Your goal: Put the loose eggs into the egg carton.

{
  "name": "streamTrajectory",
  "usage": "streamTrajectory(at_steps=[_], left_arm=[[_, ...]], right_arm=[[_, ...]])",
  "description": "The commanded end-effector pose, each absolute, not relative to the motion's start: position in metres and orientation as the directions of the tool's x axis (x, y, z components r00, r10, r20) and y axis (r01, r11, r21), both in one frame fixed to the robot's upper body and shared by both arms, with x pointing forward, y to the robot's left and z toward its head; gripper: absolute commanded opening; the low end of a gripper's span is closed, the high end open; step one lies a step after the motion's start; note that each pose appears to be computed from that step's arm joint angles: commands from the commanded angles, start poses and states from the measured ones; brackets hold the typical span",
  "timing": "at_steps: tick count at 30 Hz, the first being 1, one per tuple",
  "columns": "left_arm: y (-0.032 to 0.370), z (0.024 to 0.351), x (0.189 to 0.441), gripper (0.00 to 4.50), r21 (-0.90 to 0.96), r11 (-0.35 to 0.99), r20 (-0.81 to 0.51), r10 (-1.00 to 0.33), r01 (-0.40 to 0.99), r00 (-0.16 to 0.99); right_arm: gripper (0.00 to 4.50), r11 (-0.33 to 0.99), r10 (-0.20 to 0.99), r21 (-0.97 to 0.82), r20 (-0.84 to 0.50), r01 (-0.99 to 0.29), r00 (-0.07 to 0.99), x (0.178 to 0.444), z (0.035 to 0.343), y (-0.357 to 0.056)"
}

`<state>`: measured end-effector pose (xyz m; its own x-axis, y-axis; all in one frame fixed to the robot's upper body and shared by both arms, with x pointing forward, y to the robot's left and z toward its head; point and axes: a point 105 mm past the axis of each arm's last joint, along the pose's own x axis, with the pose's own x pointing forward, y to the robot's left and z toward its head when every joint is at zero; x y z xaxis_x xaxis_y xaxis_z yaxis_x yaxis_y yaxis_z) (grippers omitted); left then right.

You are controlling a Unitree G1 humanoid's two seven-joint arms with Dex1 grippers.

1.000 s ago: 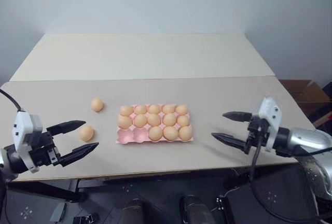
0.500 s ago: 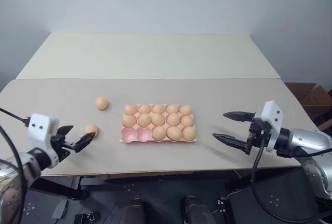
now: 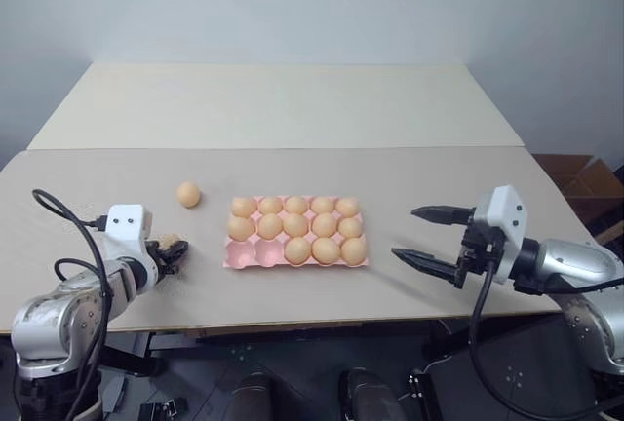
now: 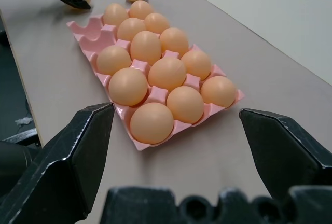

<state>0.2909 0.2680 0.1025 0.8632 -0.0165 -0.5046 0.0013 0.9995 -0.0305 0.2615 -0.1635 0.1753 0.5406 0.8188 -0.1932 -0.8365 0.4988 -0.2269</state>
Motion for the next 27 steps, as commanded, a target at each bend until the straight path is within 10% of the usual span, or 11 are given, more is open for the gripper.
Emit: streamTrajectory(at_steps=[1, 9, 19, 27], left_arm=[[0.270, 0.116, 0.291, 1.65, 0.064, 0.996, -0.467, -0.021, 0.058, 0.884], [0.187, 0.166, 0.266, 1.65, 0.127, 0.702, -0.272, -0.654, 0.700, 0.706], [0.131, 0.146, 0.290, 1.65, 0.118, 0.509, -0.323, -0.792, 0.852, 0.518], [0.138, 0.161, 0.285, 4.22, 0.144, 0.480, -0.307, -0.810, 0.866, 0.500]], right_arm=[[4.50, 0.497, 0.822, -0.275, -0.153, -0.823, 0.548, 0.258, 0.190, -0.164], [4.50, 0.430, 0.868, -0.253, -0.147, -0.867, 0.474, 0.248, 0.193, -0.158], [4.50, 0.422, 0.875, -0.262, -0.135, -0.868, 0.466, 0.244, 0.196, -0.154], [4.50, 0.447, 0.863, -0.263, -0.124, -0.855, 0.489, 0.241, 0.197, -0.154]])
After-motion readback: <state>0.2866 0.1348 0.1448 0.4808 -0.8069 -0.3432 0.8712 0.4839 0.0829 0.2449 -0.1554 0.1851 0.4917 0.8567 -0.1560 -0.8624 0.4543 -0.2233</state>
